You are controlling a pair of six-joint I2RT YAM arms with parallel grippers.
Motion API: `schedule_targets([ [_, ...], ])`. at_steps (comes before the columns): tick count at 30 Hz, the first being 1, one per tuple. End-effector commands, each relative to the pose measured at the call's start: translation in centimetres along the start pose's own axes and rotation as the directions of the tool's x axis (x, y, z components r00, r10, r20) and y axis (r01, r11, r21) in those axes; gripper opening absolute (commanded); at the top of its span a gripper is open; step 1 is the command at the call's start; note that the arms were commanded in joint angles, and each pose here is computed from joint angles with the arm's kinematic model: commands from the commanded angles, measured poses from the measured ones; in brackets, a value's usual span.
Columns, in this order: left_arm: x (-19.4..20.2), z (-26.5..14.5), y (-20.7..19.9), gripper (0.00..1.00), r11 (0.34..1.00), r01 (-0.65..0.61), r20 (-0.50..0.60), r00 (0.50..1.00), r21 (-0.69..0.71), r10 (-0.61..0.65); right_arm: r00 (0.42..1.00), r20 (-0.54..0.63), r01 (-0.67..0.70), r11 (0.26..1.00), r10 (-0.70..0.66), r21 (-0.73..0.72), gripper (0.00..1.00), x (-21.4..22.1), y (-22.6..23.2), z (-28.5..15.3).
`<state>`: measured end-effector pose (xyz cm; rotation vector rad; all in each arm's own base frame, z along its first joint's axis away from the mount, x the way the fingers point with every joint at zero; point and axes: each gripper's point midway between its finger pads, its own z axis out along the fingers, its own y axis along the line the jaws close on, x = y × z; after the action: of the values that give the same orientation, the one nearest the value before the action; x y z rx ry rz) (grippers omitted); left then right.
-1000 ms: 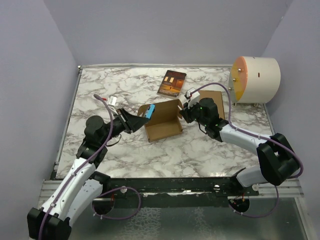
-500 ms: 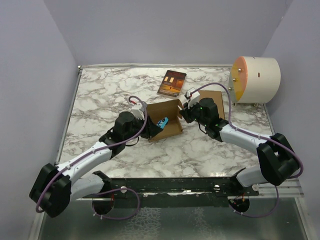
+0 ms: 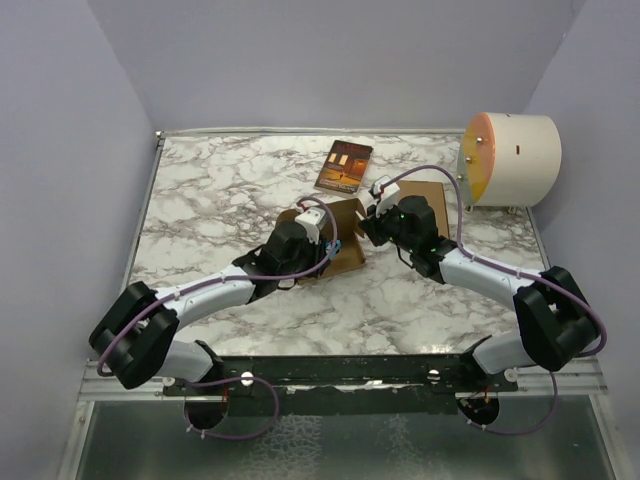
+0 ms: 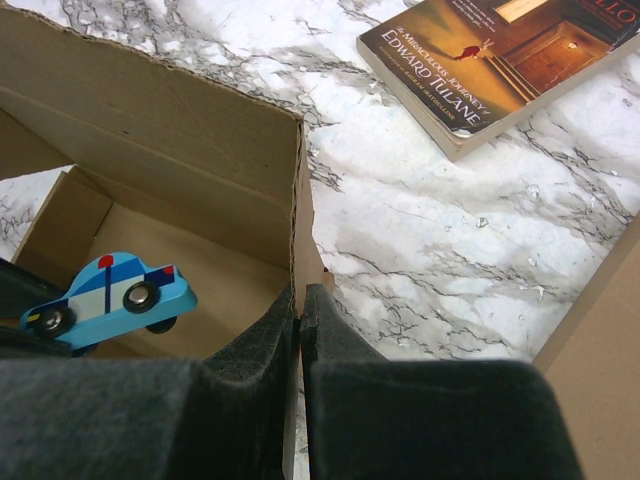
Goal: Fold the paper box
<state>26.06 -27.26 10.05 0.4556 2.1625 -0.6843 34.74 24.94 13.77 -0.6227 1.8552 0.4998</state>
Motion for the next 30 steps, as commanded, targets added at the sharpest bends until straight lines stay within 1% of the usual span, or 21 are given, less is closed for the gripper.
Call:
schedule_targets([
  [1,-1.1,0.8,1.2,0.32,0.993,-0.072,0.013,0.997,-0.089,0.073,1.000,0.017,0.000,1.000,0.000,0.011,0.02,-0.6,-0.4,0.3],
  [9,-0.6,1.7,1.5,0.42,0.988,-0.098,-0.024,0.995,-0.120,0.096,1.000,0.014,0.002,1.000,-0.002,0.010,0.02,-0.5,-0.4,0.4],
  [12,-1.0,1.5,1.1,0.43,0.989,-0.093,-0.015,0.996,-0.111,0.092,1.000,0.015,0.001,1.000,-0.001,0.011,0.02,-0.6,-0.4,0.3],
  [15,-2.1,0.4,-0.1,0.43,0.995,-0.076,0.026,0.997,-0.069,0.078,1.000,0.016,0.000,1.000,0.000,0.009,0.02,-0.6,-0.4,0.3],
  [21,-4.4,-3.5,-2.2,0.47,0.997,-0.069,0.171,0.983,0.043,0.060,1.000,0.013,0.002,1.000,-0.002,0.001,0.02,-0.5,-0.2,0.4],
  [26,-5.0,-7.0,-1.7,0.52,0.998,-0.050,0.261,0.964,0.034,0.039,1.000,0.011,0.008,1.000,-0.008,-0.010,0.02,-0.4,-0.1,0.4],
  [29,-4.8,-8.8,-0.1,0.52,0.999,-0.001,0.294,0.956,-0.036,0.012,1.000,0.007,0.010,1.000,-0.010,-0.011,0.02,-0.4,-0.1,0.4],
  [30,-4.7,-9.3,0.5,0.55,0.998,0.013,0.304,0.953,-0.065,0.007,1.000,0.005,0.008,1.000,-0.008,-0.010,0.02,-0.3,-0.1,0.4],
])
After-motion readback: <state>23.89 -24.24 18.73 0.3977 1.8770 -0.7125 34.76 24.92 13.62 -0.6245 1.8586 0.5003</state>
